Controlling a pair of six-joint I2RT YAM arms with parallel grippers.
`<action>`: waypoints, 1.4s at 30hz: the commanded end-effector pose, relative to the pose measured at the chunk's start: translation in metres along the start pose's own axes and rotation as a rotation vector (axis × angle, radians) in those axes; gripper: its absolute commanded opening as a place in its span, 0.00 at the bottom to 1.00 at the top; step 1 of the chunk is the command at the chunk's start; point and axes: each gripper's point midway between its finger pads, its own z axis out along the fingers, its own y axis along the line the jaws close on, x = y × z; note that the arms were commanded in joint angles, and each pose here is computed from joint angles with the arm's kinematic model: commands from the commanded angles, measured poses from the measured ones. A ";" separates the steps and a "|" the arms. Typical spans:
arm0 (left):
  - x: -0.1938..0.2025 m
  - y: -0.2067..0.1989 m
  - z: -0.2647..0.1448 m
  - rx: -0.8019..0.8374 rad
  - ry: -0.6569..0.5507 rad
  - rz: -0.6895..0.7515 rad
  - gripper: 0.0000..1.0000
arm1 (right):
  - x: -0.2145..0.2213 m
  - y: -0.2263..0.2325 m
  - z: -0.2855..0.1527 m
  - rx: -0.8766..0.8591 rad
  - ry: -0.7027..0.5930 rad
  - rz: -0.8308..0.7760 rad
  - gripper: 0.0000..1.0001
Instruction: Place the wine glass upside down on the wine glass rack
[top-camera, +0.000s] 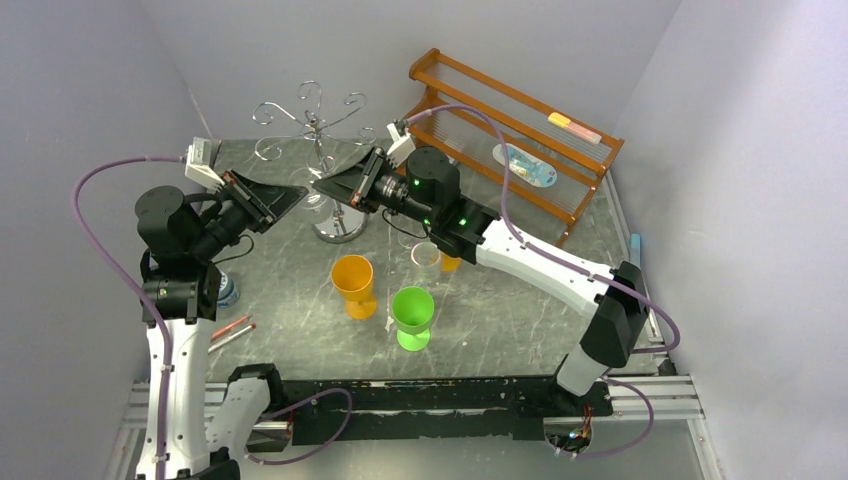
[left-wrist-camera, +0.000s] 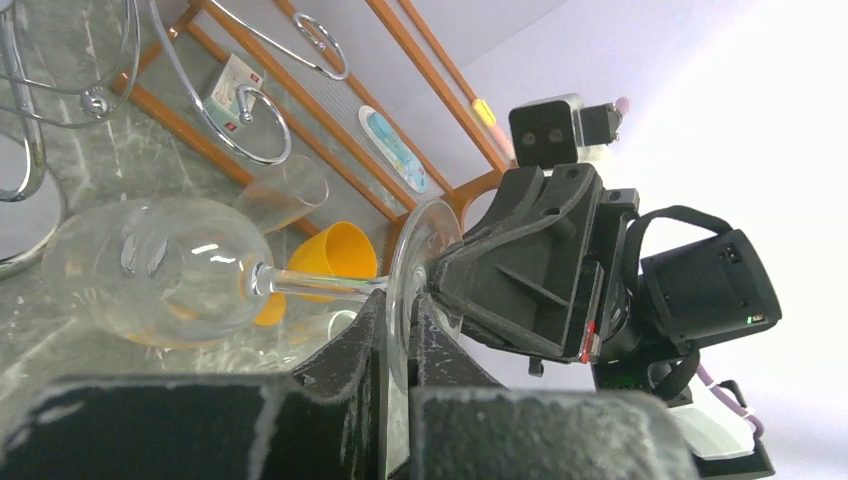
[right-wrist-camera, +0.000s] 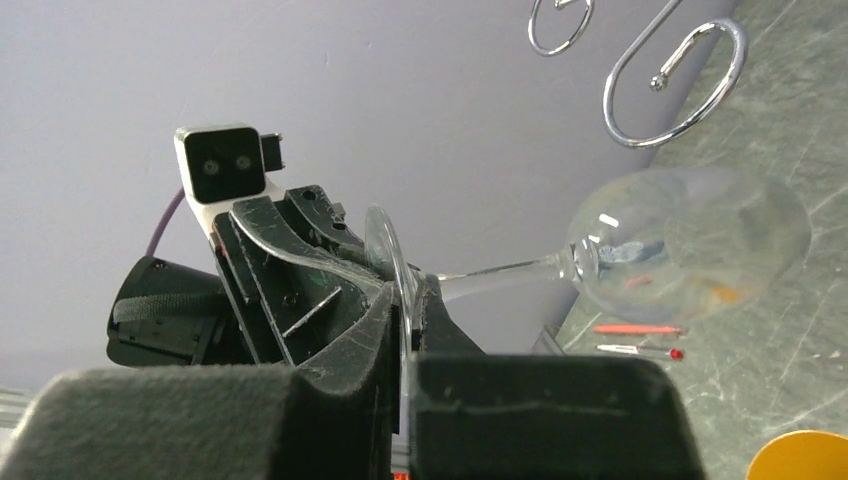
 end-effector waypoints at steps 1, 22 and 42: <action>0.005 -0.018 -0.002 0.073 0.048 0.010 0.05 | -0.002 0.016 -0.002 -0.057 -0.003 -0.024 0.00; -0.064 0.030 0.035 -0.215 -0.162 -0.165 0.05 | -0.014 -0.022 -0.097 -0.053 -0.020 -0.163 0.80; -0.109 0.071 0.067 -0.310 -0.327 -0.246 0.05 | -0.014 -0.037 -0.148 0.060 -0.079 -0.220 0.78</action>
